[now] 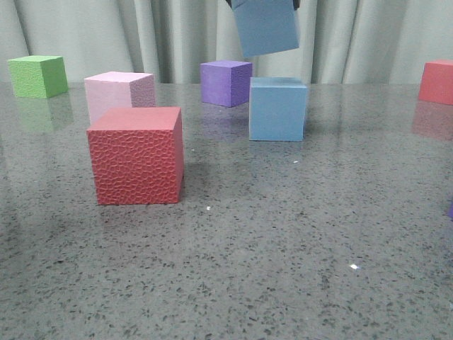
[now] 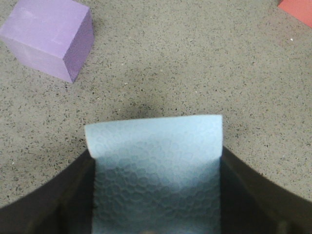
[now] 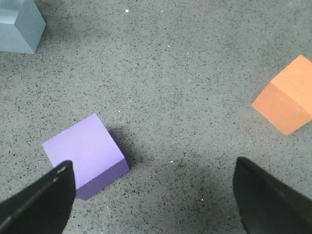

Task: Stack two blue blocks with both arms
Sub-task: 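Carry the held cube with the left gripper above the placed blue cube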

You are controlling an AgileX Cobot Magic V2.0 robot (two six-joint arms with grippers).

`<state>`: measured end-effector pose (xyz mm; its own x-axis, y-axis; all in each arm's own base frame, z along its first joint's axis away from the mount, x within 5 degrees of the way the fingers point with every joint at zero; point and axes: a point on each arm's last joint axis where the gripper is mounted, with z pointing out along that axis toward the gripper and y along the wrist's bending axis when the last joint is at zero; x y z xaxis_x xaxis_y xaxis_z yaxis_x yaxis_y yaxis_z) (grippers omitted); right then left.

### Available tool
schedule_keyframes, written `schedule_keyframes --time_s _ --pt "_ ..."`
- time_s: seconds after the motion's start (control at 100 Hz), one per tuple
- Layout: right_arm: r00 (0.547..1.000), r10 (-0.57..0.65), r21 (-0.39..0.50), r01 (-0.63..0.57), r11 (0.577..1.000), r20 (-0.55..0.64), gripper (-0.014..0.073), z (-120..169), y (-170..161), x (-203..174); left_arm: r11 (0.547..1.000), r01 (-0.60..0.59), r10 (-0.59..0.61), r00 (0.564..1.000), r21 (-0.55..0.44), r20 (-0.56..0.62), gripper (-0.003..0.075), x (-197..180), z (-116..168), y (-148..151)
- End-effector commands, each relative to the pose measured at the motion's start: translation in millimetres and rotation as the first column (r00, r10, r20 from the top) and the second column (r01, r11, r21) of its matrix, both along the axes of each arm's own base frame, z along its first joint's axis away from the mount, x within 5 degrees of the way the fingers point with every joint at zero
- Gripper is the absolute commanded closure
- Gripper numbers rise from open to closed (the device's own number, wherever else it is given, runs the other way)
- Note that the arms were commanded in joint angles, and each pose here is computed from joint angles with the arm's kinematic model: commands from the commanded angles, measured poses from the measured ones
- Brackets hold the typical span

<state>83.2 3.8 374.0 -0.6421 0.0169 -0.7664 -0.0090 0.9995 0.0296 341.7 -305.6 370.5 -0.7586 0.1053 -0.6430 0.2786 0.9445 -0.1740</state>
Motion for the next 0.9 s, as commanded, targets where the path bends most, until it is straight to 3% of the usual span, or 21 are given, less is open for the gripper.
schedule_keyframes --time_s 0.0,0.54,0.89 --pt "0.997 -0.004 -0.002 0.004 1.0 0.071 -0.0052 10.2 -0.8 1.8 0.995 0.019 -0.009 0.994 -0.097 0.11 0.0512 -12.6 39.1 4.6" --pt "0.998 -0.005 -0.003 0.005 1.0 0.062 -0.0052 9.6 -0.8 1.4 0.991 0.032 -0.019 0.995 -0.131 0.098 0.0512 -13.9 39.6 1.7" --pt "0.998 -0.005 -0.003 0.005 1.0 0.062 -0.0052 9.6 -0.8 1.4 0.994 0.022 -0.011 0.995 -0.104 0.1 0.0512 -13.4 38.7 3.9"
